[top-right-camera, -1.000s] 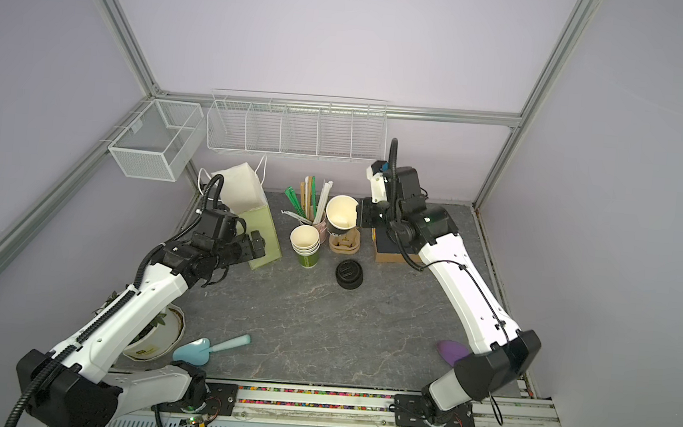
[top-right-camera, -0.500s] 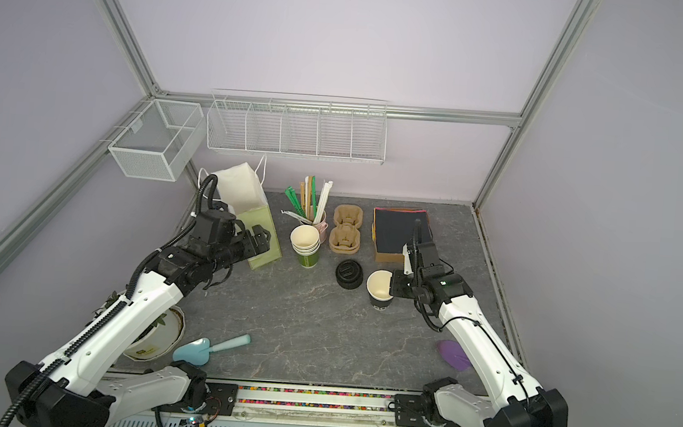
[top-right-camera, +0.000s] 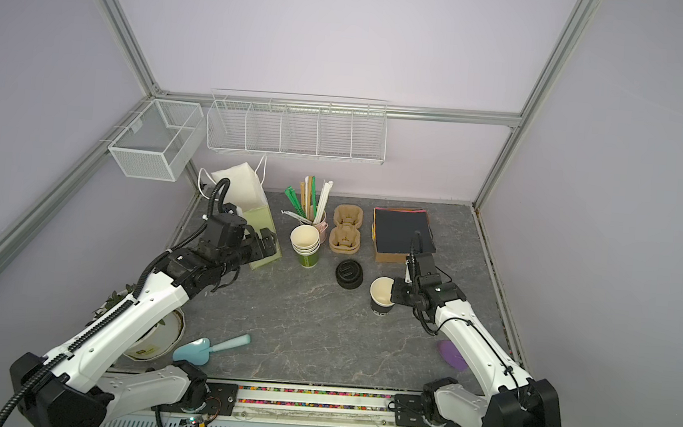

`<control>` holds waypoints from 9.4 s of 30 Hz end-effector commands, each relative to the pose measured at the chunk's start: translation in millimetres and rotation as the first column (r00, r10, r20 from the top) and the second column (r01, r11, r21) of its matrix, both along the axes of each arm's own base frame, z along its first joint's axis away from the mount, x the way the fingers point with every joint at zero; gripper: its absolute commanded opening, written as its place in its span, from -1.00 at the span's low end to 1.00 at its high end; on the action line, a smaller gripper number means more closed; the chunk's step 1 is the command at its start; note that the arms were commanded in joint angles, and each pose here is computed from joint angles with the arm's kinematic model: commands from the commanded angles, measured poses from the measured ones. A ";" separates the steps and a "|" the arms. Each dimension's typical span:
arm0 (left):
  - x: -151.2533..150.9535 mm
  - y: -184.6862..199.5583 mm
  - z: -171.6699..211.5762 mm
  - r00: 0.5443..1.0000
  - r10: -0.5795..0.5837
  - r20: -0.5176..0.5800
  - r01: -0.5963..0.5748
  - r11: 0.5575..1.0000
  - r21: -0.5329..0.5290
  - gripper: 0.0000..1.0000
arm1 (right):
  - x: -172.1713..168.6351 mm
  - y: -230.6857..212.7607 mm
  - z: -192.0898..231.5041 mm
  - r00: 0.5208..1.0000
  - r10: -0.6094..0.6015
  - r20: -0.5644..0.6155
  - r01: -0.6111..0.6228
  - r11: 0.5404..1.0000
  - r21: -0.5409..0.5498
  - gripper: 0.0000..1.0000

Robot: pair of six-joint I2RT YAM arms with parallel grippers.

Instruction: Pack the takeout coffee

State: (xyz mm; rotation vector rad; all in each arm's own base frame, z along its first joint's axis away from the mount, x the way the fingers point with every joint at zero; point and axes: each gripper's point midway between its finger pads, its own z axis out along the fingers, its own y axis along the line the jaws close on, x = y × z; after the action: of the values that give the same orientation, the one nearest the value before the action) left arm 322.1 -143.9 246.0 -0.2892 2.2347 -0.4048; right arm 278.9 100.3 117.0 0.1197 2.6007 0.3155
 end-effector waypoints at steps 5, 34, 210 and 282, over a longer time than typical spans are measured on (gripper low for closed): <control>3.4 3.1 -8.0 1.000 0.018 -0.009 -0.018 0.999 0.029 0.99 | -0.2 -6.3 7.0 0.999 -0.036 0.026 0.036 0.999 -0.003 -0.25; 3.6 7.5 -21.6 0.999 0.043 0.002 -0.043 0.999 0.030 0.99 | 40.0 80.3 100.9 0.959 0.248 0.135 -0.220 0.957 -0.191 0.83; -8.7 -191.1 -159.6 0.870 -0.404 -0.283 0.289 0.882 -0.371 0.99 | 73.4 135.5 5.1 0.955 0.296 -0.005 -0.295 0.953 -0.064 0.35; -7.7 -131.2 -79.2 0.945 -0.301 -0.124 0.284 0.949 -0.139 0.99 | 40.0 87.4 85.1 0.961 0.269 0.071 -0.258 0.957 -0.130 0.35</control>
State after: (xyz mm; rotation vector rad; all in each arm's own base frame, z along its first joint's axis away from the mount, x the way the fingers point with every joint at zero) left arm 315.6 -292.4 166.6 -0.0571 2.3874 -0.8262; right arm 333.1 206.9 199.9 -0.2585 2.5075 0.3508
